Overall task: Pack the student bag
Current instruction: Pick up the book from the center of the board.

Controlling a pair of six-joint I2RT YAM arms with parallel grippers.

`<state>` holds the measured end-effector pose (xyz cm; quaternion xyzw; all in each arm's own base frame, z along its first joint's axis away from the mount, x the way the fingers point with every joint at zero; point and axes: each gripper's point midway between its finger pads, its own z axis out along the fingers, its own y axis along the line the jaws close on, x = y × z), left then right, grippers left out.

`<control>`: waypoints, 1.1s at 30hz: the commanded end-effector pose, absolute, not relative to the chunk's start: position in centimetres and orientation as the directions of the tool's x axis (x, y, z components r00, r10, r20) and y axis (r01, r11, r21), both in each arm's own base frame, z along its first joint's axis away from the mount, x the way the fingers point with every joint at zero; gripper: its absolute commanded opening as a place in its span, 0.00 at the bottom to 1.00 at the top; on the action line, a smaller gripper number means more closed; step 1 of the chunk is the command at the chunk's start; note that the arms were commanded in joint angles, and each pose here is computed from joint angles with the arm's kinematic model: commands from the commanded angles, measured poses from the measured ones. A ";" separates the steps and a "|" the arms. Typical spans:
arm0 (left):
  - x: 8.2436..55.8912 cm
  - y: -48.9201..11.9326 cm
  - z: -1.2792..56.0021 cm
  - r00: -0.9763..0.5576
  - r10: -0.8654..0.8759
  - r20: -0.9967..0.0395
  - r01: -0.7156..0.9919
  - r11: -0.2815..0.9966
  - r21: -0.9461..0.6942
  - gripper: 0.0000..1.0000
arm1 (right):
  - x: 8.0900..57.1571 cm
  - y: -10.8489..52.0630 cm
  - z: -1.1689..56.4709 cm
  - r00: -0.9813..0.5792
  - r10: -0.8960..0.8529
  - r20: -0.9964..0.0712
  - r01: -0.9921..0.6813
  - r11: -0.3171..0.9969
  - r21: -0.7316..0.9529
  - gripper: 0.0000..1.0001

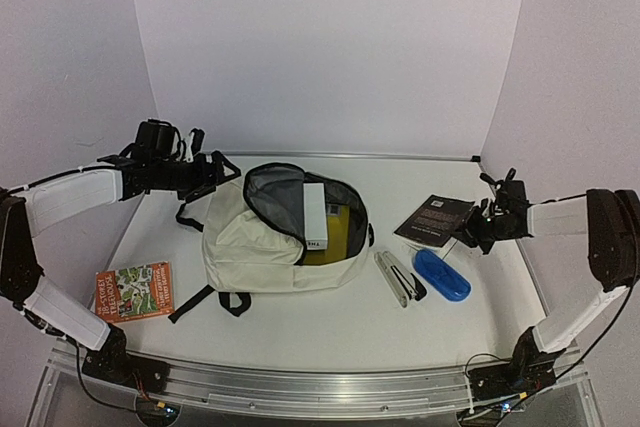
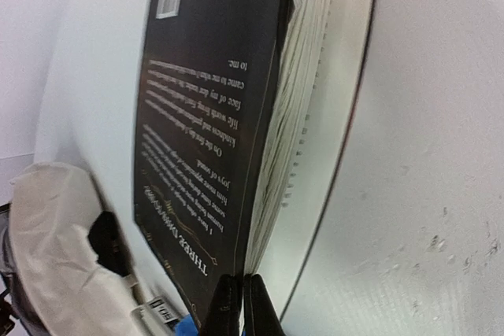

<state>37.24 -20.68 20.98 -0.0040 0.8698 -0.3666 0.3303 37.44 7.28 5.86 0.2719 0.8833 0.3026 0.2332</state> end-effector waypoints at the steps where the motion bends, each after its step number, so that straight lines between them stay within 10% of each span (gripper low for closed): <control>1: 37.7 -21.4 25.3 -0.726 -0.260 -0.637 0.309 0.703 -0.640 0.93 | 39.1 8.8 11.9 -0.716 0.624 -0.312 0.193 0.607 0.771 0.00; 33: 36.4 -23.7 26.7 -0.717 -0.195 -0.670 0.382 0.693 -0.611 0.94 | 42.5 12.8 5.2 -0.770 0.566 -0.295 0.155 0.614 0.774 0.16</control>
